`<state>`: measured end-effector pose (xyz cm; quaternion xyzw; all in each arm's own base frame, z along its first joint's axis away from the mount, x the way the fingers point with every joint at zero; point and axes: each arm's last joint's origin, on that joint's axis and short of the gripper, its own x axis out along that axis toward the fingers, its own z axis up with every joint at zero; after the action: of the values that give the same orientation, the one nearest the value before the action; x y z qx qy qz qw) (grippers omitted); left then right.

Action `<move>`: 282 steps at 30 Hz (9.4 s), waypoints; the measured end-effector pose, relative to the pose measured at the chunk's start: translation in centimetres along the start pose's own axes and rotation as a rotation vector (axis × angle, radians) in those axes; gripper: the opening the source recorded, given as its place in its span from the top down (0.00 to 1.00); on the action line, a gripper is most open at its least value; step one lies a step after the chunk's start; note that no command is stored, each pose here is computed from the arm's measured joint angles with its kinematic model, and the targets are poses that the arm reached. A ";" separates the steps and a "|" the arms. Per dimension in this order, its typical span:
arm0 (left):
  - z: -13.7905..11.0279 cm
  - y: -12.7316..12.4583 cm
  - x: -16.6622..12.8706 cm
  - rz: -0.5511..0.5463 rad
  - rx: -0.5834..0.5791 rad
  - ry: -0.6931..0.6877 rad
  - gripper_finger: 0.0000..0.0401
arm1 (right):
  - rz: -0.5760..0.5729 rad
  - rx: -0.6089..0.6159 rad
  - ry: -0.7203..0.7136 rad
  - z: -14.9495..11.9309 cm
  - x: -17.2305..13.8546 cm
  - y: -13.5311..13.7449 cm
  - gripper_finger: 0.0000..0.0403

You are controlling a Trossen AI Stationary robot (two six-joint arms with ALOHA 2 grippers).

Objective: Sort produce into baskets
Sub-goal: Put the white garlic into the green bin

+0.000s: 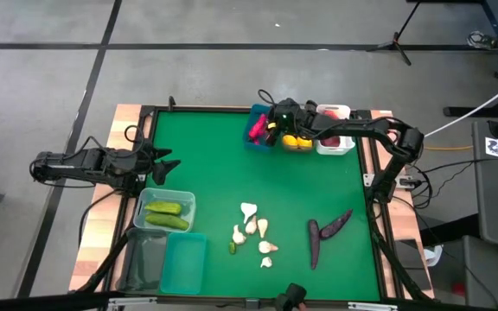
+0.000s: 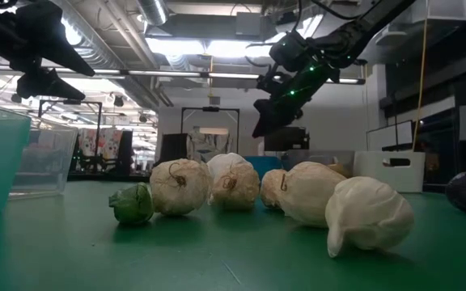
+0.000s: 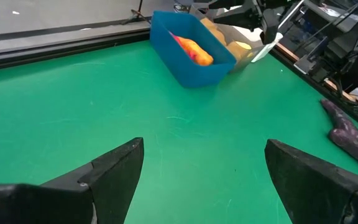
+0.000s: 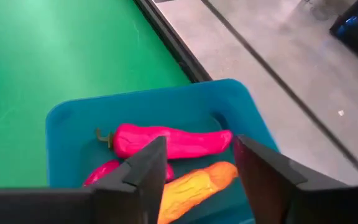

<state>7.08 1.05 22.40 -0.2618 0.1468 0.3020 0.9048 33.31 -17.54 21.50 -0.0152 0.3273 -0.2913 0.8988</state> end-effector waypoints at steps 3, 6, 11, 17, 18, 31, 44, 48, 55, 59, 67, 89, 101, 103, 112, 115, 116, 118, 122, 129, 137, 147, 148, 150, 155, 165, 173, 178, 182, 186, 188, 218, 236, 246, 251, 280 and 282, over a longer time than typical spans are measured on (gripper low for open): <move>0.0 0.0 0.0 0.000 -0.005 0.000 0.18 | 0.011 0.031 0.010 -0.1 0.1 -0.2 0.49; 0.0 0.0 0.0 0.000 -0.005 0.000 0.18 | 0.008 0.041 0.016 -0.2 0.1 -0.4 0.46; 0.0 0.0 0.0 0.000 -0.006 0.000 0.18 | 0.066 0.051 0.008 0.9 -0.2 -0.5 0.45; 0.0 0.0 0.0 0.002 -0.004 0.003 0.18 | 0.335 0.078 -0.069 5.1 -1.9 0.1 0.45; 0.0 0.0 0.0 0.003 -0.004 0.003 0.18 | 0.391 0.078 -0.081 5.8 -2.4 0.4 0.45; 0.0 0.0 0.0 0.003 -0.003 0.003 0.18 | 0.837 -0.161 -0.079 6.6 -10.7 17.0 0.45; -0.1 0.1 0.0 0.007 0.001 0.007 0.18 | 0.704 -0.386 -0.219 0.9 -11.9 30.1 0.45; -0.2 0.2 0.0 0.018 -0.008 0.020 0.18 | 0.760 -0.369 -0.248 0.2 -10.6 31.4 0.45; -0.2 0.2 0.0 0.019 -0.009 0.021 0.18 | 0.777 -0.382 -0.121 -3.3 -8.6 33.6 0.45; -0.2 0.2 0.0 0.020 -0.008 0.022 0.18 | 0.816 -0.410 -0.093 -5.0 -9.5 35.3 0.45; -0.2 0.2 0.0 0.019 -0.009 0.021 0.18 | 0.638 -0.478 -0.001 -7.0 -10.5 35.7 0.45; -0.2 0.2 0.0 0.019 -0.009 0.021 0.18 | 0.505 -0.494 -0.015 -1.5 -8.4 31.4 0.45; -0.2 0.2 0.0 0.020 -0.008 0.021 0.18 | 0.579 -0.524 0.289 -1.5 -4.5 25.4 0.45; -0.2 0.2 0.0 0.020 -0.008 0.020 0.18 | 0.605 -0.510 0.316 -1.7 -4.4 25.1 0.45; -0.2 0.3 0.0 0.034 -0.007 0.007 0.18 | 0.652 -0.481 0.304 -1.3 -5.0 25.2 0.45; -0.2 0.3 0.0 0.036 -0.007 0.006 0.18 | 0.639 -0.486 0.272 -0.4 -5.7 24.7 0.45; -0.2 0.3 0.0 0.036 -0.008 0.006 0.18 | 0.628 -0.494 0.268 -0.2 -6.0 24.5 0.45; -0.2 0.3 0.0 0.036 -0.007 0.007 0.18 | 0.596 -0.533 0.293 -0.2 -6.5 23.9 0.45; -0.2 0.3 0.0 0.036 -0.007 0.006 0.18 | 0.490 -0.595 0.368 -0.6 -7.0 22.8 0.45; -0.2 0.3 0.0 0.038 -0.006 0.005 0.18 | 0.544 -0.420 0.448 -0.8 -5.8 22.2 0.45; -0.2 0.3 0.0 0.038 -0.007 0.004 0.18 | 0.458 -0.400 0.456 -0.8 -5.0 21.4 0.37; -0.2 0.3 0.0 0.038 -0.003 0.004 0.18 | 0.444 -0.379 0.459 -0.9 -5.0 21.5 0.22; -0.2 0.3 0.0 0.039 -0.003 0.004 0.18 | 0.440 -0.376 0.472 -1.0 -5.1 21.5 0.22; -0.2 0.3 0.0 0.038 -0.004 0.004 0.18 | 0.431 -0.371 0.499 -1.2 -5.2 21.3 0.22; -0.2 0.3 0.0 0.039 -0.004 0.004 0.18 | 0.443 -0.348 0.540 -2.1 -5.0 21.3 0.22; -0.2 0.3 0.0 0.038 -0.003 0.005 0.18 | 0.435 -0.341 0.590 -3.6 -4.7 21.1 0.30; -0.2 0.3 0.0 0.041 -0.003 0.002 0.18 | 0.444 -0.352 0.570 -3.5 -4.6 21.2 0.45; -0.2 0.3 0.0 0.040 -0.003 0.002 0.18 | 0.476 -0.332 0.543 -3.3 -4.5 21.5 0.51; -0.2 0.3 0.0 0.041 -0.004 0.002 0.18 | 0.478 -0.333 0.539 -3.2 -4.5 21.5 0.54; -0.2 0.3 0.0 0.040 -0.003 0.002 0.18 | 0.475 -0.318 0.537 -3.2 -4.5 21.5 0.55; -0.2 0.3 0.0 0.041 -0.003 0.002 0.18 | 0.477 -0.312 0.528 -3.1 -4.5 21.6 0.55; -0.2 0.3 0.0 0.041 -0.007 0.002 0.18 | 0.929 -0.240 -0.351 10.1 -14.8 29.7 0.55; -0.2 0.3 0.0 0.040 -0.010 0.002 0.18 | 1.026 -0.159 -0.465 7.9 -10.3 38.7 0.55; -0.2 0.3 0.0 0.042 -0.013 0.003 0.18 | 0.955 -0.254 -0.291 7.3 -7.5 39.5 0.51; -0.2 0.3 0.0 0.042 -0.012 0.004 0.18 | 0.926 -0.249 -0.287 7.5 -7.1 39.1 0.41; -0.2 0.3 0.0 0.045 -0.012 0.007 0.18 | 0.406 -0.104 0.224 5.3 -1.5 31.7 0.26; -0.2 0.3 0.0 0.045 -0.012 0.006 0.18 | 0.396 -0.094 0.238 4.8 -0.8 31.8 0.26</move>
<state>6.85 1.14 22.09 -0.2650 0.1537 0.3224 0.8957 52.06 8.52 18.78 0.0421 0.4409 -0.0932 0.8917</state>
